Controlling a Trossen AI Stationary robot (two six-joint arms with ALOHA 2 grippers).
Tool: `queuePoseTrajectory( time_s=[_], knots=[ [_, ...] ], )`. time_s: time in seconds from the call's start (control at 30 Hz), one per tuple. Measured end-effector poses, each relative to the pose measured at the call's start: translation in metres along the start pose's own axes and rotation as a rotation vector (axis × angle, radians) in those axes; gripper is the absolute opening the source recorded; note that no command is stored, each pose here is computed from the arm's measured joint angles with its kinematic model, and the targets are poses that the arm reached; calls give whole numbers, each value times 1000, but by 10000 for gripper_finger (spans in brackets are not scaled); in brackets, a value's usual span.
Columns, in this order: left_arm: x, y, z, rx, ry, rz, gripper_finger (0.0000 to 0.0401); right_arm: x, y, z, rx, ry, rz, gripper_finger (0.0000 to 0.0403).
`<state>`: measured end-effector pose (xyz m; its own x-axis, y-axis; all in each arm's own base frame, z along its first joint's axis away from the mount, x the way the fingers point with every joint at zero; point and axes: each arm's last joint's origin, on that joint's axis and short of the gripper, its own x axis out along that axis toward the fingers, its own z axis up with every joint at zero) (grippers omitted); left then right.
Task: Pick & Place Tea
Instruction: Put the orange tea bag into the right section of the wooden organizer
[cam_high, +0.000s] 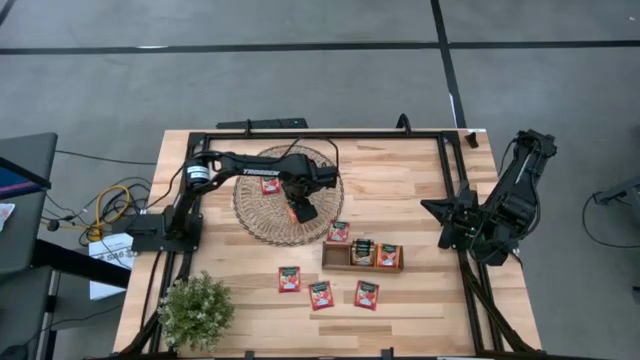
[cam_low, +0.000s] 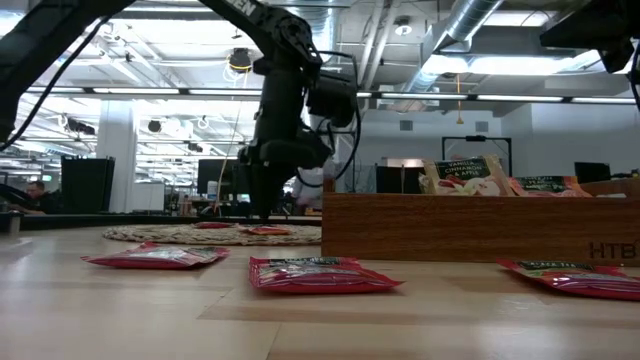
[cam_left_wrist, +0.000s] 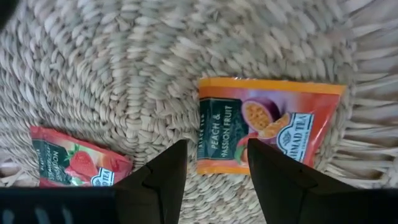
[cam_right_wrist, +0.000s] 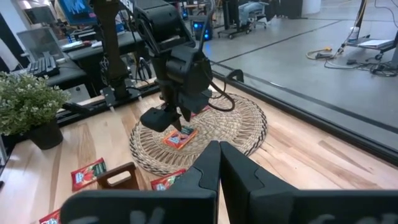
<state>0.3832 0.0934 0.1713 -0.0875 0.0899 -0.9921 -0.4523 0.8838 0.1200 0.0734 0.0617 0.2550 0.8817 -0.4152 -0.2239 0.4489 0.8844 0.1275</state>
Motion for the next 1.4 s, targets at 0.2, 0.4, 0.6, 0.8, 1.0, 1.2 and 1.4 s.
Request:
queuePoseTrajectory(
  time_s=[0.2, 0.4, 0.6, 0.8, 1.0, 1.2, 1.4],
  knots=[
    [6, 4, 3, -1, 7, -5, 162, 0, 0, 0, 1, 1, 0, 0],
    [8, 6, 6, -6, -2, -15, 160, 0, 0, 0, 1, 2, 1, 0],
    [8, 8, 9, -14, -26, -27, 141, 0, 0, 0, 1, 2, 1, 0],
    [13, 6, 10, -13, -21, -27, 126, 0, 0, 0, 0, 2, 1, 0],
    [30, 4, 12, -4, 33, -5, 124, 0, 0, 0, 1, 7, 3, 0],
    [31, 4, 12, -9, 39, -13, 96, 0, 0, 0, 0, 10, 4, 0],
    [32, 3, 12, -20, 42, -13, 23, 0, 0, 0, 0, 9, 4, 0]
  ],
)
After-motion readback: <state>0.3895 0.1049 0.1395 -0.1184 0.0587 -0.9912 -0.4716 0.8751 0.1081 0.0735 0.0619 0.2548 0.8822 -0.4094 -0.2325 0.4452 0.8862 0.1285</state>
